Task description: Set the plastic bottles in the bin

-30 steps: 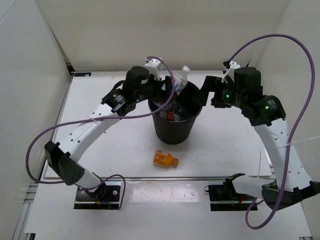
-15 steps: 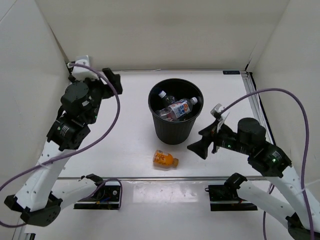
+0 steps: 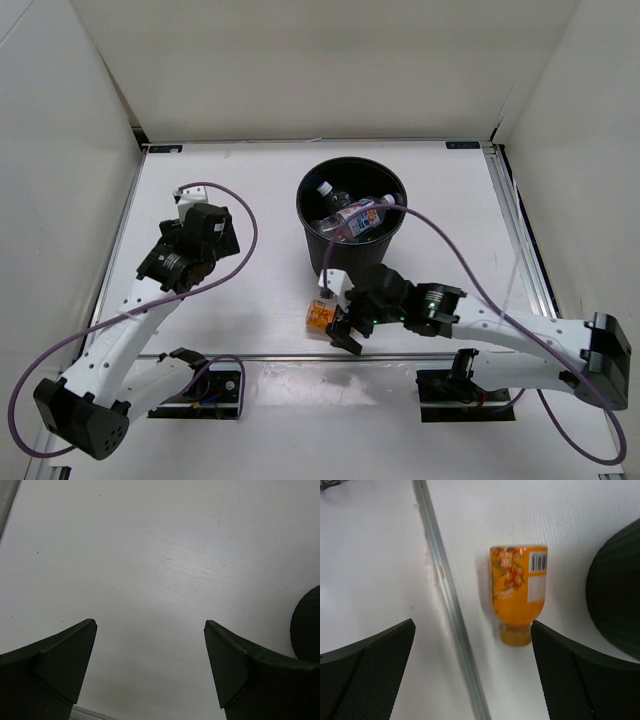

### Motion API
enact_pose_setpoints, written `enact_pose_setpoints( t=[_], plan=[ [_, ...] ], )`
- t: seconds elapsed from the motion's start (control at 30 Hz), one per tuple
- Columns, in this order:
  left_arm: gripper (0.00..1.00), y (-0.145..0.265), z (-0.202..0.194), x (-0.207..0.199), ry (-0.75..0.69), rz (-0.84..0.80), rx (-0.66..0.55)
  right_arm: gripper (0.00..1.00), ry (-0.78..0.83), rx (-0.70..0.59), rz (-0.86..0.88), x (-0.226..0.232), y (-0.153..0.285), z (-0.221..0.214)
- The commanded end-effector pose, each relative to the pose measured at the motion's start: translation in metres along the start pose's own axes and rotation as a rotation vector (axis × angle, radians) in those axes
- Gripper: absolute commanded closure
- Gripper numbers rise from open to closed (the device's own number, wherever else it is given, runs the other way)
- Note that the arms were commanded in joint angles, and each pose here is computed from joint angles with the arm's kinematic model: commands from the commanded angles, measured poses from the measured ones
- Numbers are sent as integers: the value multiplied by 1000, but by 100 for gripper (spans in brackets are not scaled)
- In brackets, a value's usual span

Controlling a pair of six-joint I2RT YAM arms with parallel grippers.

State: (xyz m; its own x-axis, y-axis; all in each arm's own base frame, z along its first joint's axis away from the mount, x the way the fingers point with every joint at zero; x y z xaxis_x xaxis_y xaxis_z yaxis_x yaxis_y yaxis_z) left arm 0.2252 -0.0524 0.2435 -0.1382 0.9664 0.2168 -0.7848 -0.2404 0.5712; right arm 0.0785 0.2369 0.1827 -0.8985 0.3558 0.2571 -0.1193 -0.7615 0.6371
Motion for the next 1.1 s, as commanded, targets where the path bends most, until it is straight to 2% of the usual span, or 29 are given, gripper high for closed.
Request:
enact_pose_setpoints(
  t=[0.0, 0.1, 0.2, 0.4, 0.43, 0.5, 0.57, 0.6, 0.67, 0.77, 0.8, 0.83, 0.93, 0.97, 1.07],
  plan=[
    [0, 18, -1, 14, 65, 16, -25, 0, 97, -77, -18, -3, -27, 18],
    [0, 18, -13, 16, 60, 22, -3, 0, 80, -71, -85, -13, -46, 19],
    [0, 17, -27, 19, 52, 45, 45, 0, 94, -95, -54, -11, -60, 25],
    [0, 26, -39, 26, 77, 49, 56, 0, 64, 55, -129, -27, -103, 10],
    [0, 26, -41, 27, 71, 51, 65, 6, 61, 84, -125, -28, -106, 3],
    [0, 28, -40, 28, 69, 48, 55, 12, 9, 183, -113, -33, -115, -9],
    [0, 32, -39, 30, 73, 47, 50, 25, -59, 274, -105, -37, -113, -20],
    [0, 31, -38, 31, 72, 57, 47, 29, -74, 278, -92, -34, -112, -15],
    [0, 33, -39, 34, 71, 69, 45, 44, -93, 307, -63, -27, -102, -12],
    [0, 36, -38, 37, 81, 76, 28, 57, -50, 181, -23, -5, -70, 35],
    [0, 36, -38, 37, 92, 76, 27, 57, -38, 174, -23, 3, -57, 43],
    [0, 38, -38, 38, 110, 73, 17, 57, -33, 83, -5, 13, -40, 78],
    [0, 37, -39, 37, 126, 72, 10, 57, -54, -52, 12, 36, 11, 127],
    [0, 37, -36, 37, 133, 69, 0, 58, -69, -181, -56, 38, 39, 166],
    [0, 33, -39, 34, 133, 69, 0, 63, -230, -248, -246, 9, 78, 201]
  ],
)
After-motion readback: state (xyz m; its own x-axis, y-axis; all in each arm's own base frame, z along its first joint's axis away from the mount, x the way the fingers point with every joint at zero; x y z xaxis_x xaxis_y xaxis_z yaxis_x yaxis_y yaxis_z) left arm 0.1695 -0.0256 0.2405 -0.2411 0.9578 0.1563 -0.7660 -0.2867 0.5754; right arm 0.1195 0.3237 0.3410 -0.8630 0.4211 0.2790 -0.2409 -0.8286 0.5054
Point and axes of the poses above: each gripper's point midway between its finger pads, its own y axis back along the fingers, its own x axis along the line the jaws close on, z = x × y, the point moved 6 cm from there along y, back along the fingers, and after that the axes turned 14 degrees about -y, right-handed, at the moved point
